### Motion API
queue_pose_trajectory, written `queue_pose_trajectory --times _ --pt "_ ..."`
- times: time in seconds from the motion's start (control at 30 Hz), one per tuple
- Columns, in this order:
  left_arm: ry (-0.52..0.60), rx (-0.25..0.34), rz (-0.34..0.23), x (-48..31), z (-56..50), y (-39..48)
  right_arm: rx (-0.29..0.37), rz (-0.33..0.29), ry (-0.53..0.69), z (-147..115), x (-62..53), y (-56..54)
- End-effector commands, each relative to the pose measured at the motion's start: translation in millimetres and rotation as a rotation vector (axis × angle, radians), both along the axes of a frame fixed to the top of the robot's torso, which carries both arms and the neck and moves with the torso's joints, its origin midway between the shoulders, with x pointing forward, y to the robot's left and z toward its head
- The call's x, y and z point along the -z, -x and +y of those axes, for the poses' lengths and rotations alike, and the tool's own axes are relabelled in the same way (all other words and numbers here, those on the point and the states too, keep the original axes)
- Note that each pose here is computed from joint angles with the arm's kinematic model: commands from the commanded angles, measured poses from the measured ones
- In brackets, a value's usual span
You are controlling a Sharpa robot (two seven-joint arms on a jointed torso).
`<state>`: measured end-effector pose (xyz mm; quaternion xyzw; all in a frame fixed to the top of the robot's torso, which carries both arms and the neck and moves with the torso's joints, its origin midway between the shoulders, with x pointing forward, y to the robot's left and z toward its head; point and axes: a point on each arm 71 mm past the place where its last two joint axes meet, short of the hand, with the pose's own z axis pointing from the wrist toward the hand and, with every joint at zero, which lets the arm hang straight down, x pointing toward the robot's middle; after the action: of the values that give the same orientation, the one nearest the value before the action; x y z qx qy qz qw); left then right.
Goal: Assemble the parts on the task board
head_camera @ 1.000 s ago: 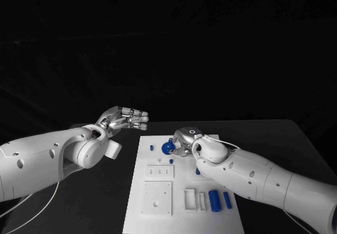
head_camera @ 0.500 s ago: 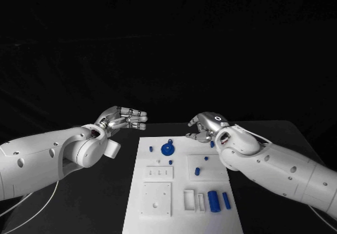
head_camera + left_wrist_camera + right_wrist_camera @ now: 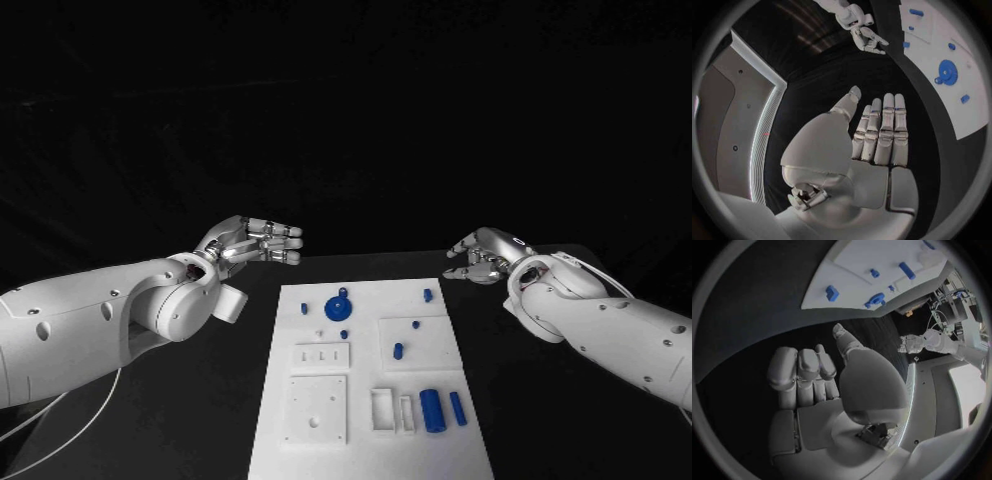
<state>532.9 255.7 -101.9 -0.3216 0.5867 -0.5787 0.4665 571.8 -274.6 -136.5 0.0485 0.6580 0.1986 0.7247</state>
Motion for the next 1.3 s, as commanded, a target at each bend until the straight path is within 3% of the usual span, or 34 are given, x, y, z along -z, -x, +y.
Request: queue_pose_trajectory --times 0.03,0.3,0.63,1.3 --pt "0.0 0.02 -0.013 -0.3 -0.5 0.6 -0.045 0.051 -0.019 -5.5 9.1 -0.2" --pt "-0.012 0.002 -0.007 2.4 1.9 -0.2 -0.076 0.089 0.012 -12.9 28.1 -2.6" --pt "-0.019 0.0 0.004 5.7 0.4 -1.4 -0.113 0.116 0.004 0.7 42.7 -8.1" --pt "-0.045 -0.009 0.006 7.1 4.1 -2.0 -0.155 0.14 0.026 14.3 51.9 -4.6"
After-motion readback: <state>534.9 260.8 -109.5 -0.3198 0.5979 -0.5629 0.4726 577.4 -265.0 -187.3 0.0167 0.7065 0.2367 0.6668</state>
